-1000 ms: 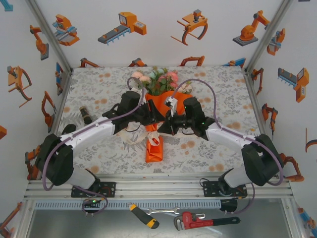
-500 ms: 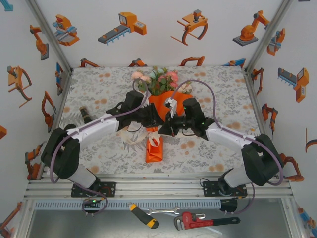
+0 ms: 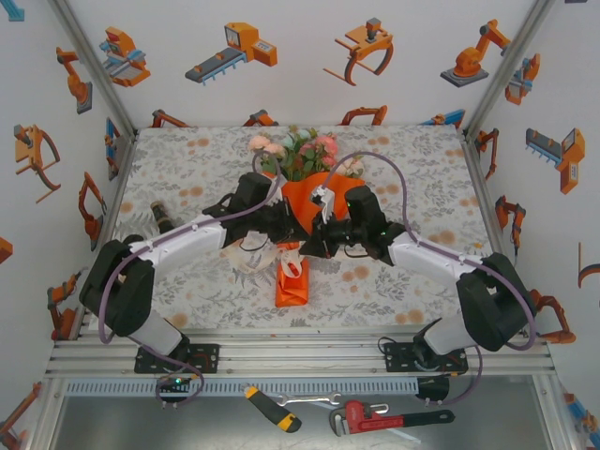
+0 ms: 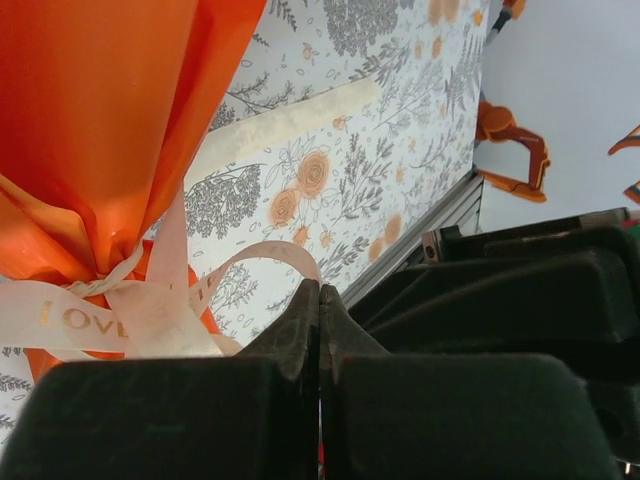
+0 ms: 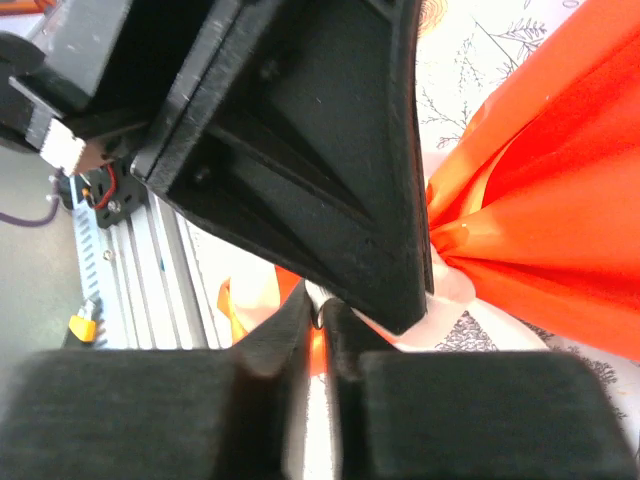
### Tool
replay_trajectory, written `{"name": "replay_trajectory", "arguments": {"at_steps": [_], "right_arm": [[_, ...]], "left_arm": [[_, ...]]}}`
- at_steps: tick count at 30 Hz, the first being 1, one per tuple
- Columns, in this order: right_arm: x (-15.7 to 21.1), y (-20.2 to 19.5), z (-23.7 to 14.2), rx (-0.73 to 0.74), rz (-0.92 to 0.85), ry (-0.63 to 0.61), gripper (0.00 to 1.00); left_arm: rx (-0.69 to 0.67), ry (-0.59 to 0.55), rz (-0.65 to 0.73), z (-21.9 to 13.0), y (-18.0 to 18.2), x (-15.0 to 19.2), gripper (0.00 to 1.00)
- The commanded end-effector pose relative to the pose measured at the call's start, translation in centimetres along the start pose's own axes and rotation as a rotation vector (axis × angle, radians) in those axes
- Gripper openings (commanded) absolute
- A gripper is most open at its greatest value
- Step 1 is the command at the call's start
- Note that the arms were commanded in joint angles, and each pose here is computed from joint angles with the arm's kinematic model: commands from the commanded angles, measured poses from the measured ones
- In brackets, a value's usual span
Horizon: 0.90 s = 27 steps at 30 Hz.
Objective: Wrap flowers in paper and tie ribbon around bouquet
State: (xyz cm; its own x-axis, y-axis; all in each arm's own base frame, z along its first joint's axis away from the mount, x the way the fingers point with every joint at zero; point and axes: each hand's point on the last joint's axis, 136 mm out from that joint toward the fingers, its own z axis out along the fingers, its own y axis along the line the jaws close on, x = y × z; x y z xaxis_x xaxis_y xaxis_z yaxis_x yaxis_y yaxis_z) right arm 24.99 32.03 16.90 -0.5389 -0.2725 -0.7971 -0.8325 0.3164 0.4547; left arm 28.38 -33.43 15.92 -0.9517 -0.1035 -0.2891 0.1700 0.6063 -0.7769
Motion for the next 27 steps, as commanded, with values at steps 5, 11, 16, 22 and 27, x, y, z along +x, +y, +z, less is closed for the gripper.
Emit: {"name": "replay_trajectory", "arguments": {"at_steps": [5, 11, 16, 22, 27], "right_arm": [[-2.4, -1.2, -1.9, 0.163, 0.009, -0.115, 0.44], [-1.3, -0.5, -2.9, 0.340, 0.215, -0.248, 0.42], [0.7, -0.1, -2.1, 0.435, 0.362, -0.306, 0.52], [2.3, -0.2, 0.3, 0.449, 0.388, -0.263, 0.55], [3.6, -2.1, 1.0, 0.569, 0.344, -0.202, 0.39]], "left_arm": [[0.009, -0.074, -0.061, -1.7, 0.2, -0.9, 0.00], [-0.013, -0.099, -0.078, -1.6, 0.7, -1.6, 0.00], [-0.023, -0.104, -0.092, -1.5, 1.1, -1.7, 0.00], [-0.036, -0.115, -0.103, -1.7, 1.5, -1.8, 0.00], [-0.032, -0.128, -0.104, -2.0, 1.4, -2.0, 0.00]]}}
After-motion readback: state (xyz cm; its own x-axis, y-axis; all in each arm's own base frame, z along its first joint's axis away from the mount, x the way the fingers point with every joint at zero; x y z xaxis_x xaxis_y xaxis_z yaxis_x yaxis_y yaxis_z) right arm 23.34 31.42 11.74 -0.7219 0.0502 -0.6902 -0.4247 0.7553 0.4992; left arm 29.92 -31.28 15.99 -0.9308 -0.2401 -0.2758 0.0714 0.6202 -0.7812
